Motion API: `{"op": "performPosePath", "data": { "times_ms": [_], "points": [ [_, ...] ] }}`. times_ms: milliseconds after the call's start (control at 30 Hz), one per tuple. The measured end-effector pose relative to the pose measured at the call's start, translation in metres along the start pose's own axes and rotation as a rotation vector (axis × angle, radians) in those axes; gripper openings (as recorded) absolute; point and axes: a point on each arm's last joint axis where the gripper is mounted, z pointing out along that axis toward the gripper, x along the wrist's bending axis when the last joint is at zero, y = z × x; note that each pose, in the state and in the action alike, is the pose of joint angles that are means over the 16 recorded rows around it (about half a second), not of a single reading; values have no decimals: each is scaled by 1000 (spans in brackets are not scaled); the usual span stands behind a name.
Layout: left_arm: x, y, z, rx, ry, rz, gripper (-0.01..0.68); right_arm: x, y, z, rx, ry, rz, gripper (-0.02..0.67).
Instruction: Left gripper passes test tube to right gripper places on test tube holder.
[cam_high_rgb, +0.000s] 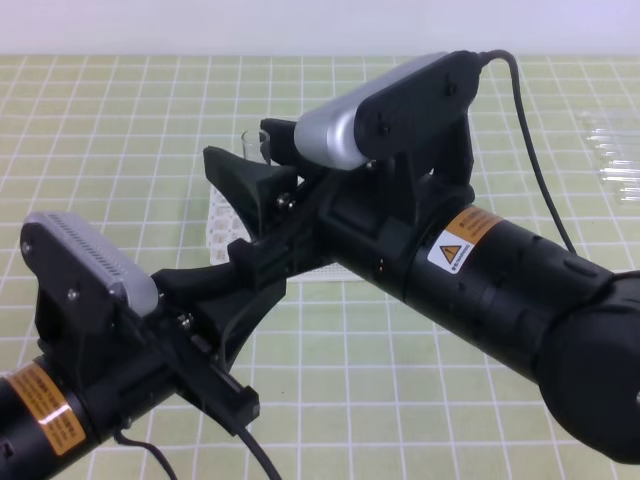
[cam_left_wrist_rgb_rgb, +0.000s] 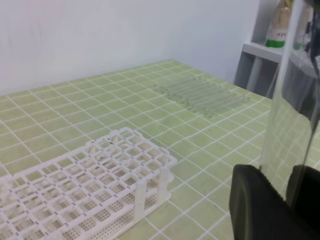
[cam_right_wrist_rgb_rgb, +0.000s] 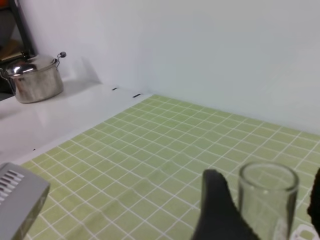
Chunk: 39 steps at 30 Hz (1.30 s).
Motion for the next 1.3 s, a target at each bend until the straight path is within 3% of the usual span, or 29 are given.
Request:
{"op": "performPosePath", "data": {
  "times_ms": [367, 567, 933, 1300],
  "points": [
    [0, 1, 0, -7, -1, -21, 4, 0, 1, 0, -9, 1, 16, 169],
    [0, 0, 0, -3, -1, -24, 29, 1, 1, 0, -12, 5, 16, 98],
    [-1, 2, 0, -17, -9, -14, 78, 2, 1, 0, -15, 13, -4, 90],
    [-2, 4, 0, -41, -24, 18, 248, 2, 2, 0, -18, 15, -21, 90]
  ]
}}
